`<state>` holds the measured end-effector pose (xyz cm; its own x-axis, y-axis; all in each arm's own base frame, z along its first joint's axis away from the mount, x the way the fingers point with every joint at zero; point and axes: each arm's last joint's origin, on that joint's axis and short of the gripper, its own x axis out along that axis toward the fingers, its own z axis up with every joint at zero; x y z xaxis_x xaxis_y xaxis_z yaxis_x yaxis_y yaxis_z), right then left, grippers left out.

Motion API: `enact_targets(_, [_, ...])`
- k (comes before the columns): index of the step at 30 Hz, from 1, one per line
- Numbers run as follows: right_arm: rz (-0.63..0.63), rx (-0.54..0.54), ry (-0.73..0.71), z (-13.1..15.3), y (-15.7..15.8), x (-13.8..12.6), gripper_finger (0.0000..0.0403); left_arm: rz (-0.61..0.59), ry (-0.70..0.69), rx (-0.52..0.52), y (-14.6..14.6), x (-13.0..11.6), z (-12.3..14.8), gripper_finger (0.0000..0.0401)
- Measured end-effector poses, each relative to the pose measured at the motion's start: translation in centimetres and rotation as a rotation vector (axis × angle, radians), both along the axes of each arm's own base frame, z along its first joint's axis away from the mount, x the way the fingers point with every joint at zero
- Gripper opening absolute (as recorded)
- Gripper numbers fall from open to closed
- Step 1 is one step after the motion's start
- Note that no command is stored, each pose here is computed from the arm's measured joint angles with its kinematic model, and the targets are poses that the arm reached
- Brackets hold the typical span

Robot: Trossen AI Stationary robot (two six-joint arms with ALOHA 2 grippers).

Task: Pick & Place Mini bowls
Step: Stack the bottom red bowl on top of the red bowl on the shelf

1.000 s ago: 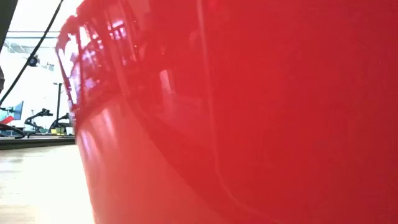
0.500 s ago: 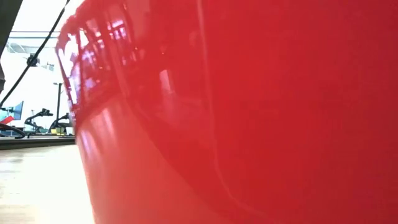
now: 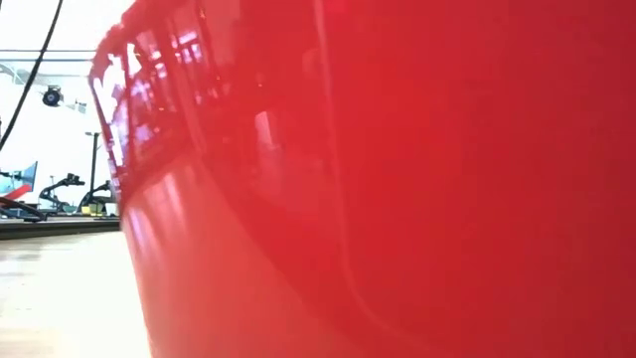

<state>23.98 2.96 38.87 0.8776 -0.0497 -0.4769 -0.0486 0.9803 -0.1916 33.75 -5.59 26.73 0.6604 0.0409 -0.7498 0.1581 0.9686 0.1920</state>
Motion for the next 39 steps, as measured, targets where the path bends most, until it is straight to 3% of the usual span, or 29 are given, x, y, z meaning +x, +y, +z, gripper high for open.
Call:
enact_targets(8, [-0.005,0.01,0.005,-0.1,0.0,0.0,0.0066,-0.24,-0.002,0.027,-6.6,-2.3,0.5,0.0])
enact_targets(16, [-0.005,0.01,0.006,-0.1,0.0,0.0,0.0066,-0.295,-0.15,-0.026,-9.9,-2.6,1.5,0.0002])
enact_targets(29, [0.006,0.001,0.019,-0.2,0.0,-0.1,0.0066,-0.164,-0.141,-0.163,-10.0,-2.6,1.5,0.0092])
enact_targets(39, [0.286,0.04,0.039,-0.3,0.8,-0.2,0.0066,0.009,-0.067,-0.342,-11.2,-2.3,-0.1,0.0094])
